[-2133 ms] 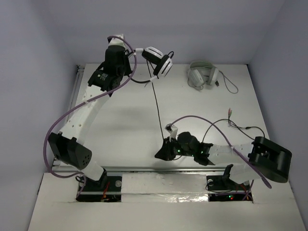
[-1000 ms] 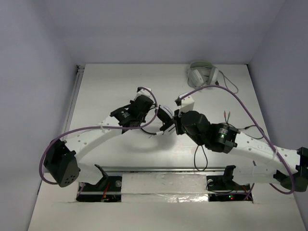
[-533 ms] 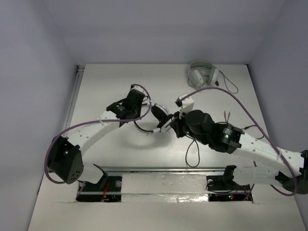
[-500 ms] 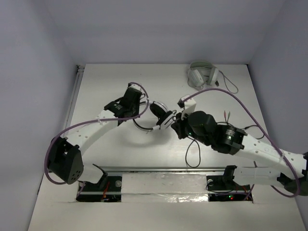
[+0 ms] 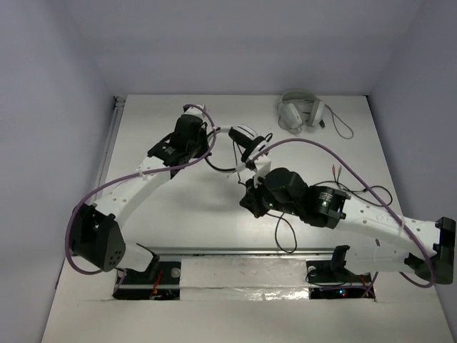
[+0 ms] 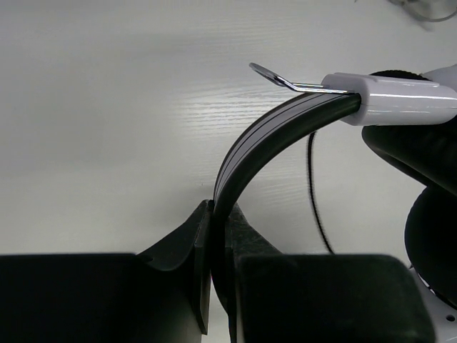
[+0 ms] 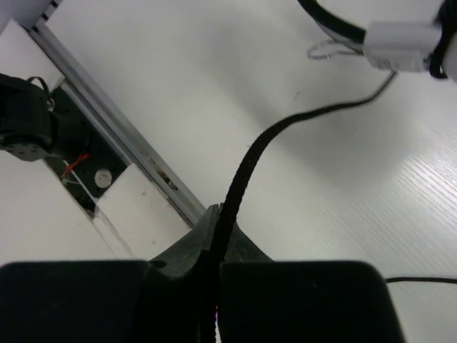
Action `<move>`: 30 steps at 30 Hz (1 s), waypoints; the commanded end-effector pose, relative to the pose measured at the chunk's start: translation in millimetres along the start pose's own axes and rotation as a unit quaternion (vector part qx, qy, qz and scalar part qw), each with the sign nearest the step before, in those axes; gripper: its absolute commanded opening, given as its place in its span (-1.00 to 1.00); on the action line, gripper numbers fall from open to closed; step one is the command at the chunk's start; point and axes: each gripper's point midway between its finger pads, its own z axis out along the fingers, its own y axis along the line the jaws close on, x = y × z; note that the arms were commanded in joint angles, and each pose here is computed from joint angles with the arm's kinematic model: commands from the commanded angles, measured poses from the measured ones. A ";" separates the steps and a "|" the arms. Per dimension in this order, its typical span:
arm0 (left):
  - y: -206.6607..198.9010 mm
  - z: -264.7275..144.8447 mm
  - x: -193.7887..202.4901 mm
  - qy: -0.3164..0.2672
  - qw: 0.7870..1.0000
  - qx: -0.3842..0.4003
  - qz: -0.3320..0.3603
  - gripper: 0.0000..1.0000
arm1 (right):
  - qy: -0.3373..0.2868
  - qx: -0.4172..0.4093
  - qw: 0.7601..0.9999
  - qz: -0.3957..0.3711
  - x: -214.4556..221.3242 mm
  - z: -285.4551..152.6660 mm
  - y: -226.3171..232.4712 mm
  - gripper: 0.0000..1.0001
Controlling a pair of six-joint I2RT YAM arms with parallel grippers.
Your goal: Wrap the headphones
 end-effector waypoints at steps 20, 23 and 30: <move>-49.8 -21.5 94.3 0.035 0.995 0.047 0.075 -1.00 | -0.123 0.113 0.985 -0.050 -95.3 -21.4 -23.7 -1.00; -46.6 -34.3 99.8 0.043 0.994 0.054 0.089 -1.00 | -0.125 0.145 0.980 -0.055 -93.7 -17.4 -38.5 -1.00; -46.8 -60.0 123.1 0.093 0.981 0.093 0.140 -1.00 | -0.135 0.190 0.971 -0.050 -103.1 -8.6 -76.5 -1.00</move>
